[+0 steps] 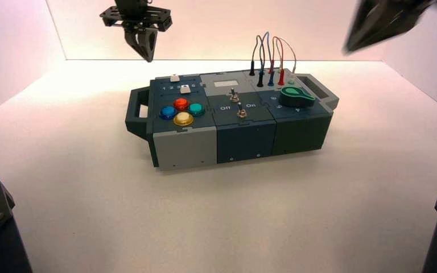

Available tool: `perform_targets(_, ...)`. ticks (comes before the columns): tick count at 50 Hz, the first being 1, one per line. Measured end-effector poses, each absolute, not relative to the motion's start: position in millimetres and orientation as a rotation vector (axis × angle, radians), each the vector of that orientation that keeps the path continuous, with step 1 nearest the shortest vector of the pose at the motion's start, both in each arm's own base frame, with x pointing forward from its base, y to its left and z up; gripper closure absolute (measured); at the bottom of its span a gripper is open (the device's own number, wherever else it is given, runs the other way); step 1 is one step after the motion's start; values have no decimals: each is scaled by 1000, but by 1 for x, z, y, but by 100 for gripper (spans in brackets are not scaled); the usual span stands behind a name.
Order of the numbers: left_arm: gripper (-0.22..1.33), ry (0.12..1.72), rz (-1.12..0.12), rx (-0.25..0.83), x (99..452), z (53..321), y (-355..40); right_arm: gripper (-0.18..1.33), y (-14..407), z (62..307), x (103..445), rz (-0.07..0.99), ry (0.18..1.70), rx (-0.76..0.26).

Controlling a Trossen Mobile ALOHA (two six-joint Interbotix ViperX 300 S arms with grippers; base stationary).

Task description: Rotate the box counterclockwise.

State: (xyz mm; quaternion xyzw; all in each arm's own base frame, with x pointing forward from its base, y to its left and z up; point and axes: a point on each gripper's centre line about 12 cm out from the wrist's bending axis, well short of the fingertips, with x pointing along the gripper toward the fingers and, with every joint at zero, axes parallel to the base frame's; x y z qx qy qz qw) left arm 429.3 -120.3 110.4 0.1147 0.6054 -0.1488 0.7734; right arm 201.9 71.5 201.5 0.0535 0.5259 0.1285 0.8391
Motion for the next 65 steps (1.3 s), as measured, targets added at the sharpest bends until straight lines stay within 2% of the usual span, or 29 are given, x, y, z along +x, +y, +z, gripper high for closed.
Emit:
perform_targets(1, 128, 1299, -330, 251, 434, 113, -125, 129, 87, 187, 202, 315, 1180, 106)
perform_targets(7, 128, 1283, -359, 247, 441, 113, -142, 129, 105, 166, 205, 344, 1242, 117)
perform_targets(19, 128, 1303, -444, 309, 432, 102, -184, 129, 111, 147, 207, 333, 1319, 128)
perform_targets(27, 128, 1323, -442, 311, 432, 94, -183, 129, 113, 136, 207, 323, 1368, 133)
perform_targets(38, 128, 1320, -452, 324, 435, 92, -184, 129, 115, 105, 208, 291, 1495, 109)
perform_targets(65, 128, 1355, -460, 327, 433, 77, -186, 129, 121, 83, 221, 273, 1572, 89)
